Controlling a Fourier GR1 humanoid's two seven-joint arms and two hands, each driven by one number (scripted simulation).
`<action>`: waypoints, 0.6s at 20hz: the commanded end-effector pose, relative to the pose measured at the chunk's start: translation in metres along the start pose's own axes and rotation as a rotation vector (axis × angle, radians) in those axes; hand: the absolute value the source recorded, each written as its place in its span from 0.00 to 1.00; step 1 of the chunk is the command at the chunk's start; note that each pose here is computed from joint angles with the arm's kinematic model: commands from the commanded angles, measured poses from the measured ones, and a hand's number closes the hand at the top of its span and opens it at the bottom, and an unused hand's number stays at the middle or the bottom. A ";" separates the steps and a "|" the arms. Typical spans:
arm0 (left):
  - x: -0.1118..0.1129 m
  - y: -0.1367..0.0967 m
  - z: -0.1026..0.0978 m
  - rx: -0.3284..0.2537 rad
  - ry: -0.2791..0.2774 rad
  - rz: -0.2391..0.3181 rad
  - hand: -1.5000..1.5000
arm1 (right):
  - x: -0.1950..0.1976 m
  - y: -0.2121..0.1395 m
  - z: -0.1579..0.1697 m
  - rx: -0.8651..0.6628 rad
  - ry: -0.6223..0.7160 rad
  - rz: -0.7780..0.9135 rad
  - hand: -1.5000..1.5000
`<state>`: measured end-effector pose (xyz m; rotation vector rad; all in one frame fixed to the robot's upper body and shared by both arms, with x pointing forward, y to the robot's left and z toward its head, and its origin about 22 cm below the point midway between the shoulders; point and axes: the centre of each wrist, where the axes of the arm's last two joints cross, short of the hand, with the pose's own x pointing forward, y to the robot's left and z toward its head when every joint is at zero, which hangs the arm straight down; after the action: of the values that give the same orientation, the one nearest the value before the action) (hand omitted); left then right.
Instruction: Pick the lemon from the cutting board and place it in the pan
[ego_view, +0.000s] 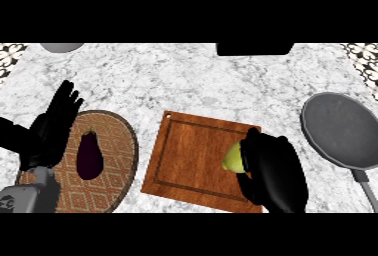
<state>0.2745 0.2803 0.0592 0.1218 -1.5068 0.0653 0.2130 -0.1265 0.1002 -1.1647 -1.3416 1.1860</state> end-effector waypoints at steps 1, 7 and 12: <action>-0.004 -0.009 0.000 -0.009 -0.004 -0.010 0.50 | 0.011 -0.045 0.027 -0.160 0.073 0.029 1.00; 0.004 0.006 -0.005 -0.029 -0.022 -0.008 0.50 | 0.006 -0.110 0.045 -0.190 0.127 -0.003 1.00; -0.012 0.001 -0.015 -0.021 -0.013 0.011 0.50 | -0.024 -0.116 0.023 -0.251 0.205 -0.087 1.00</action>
<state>0.2811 0.2762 0.0595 0.1026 -1.5196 0.0509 0.1829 -0.1480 0.2032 -1.3434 -1.3841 0.9174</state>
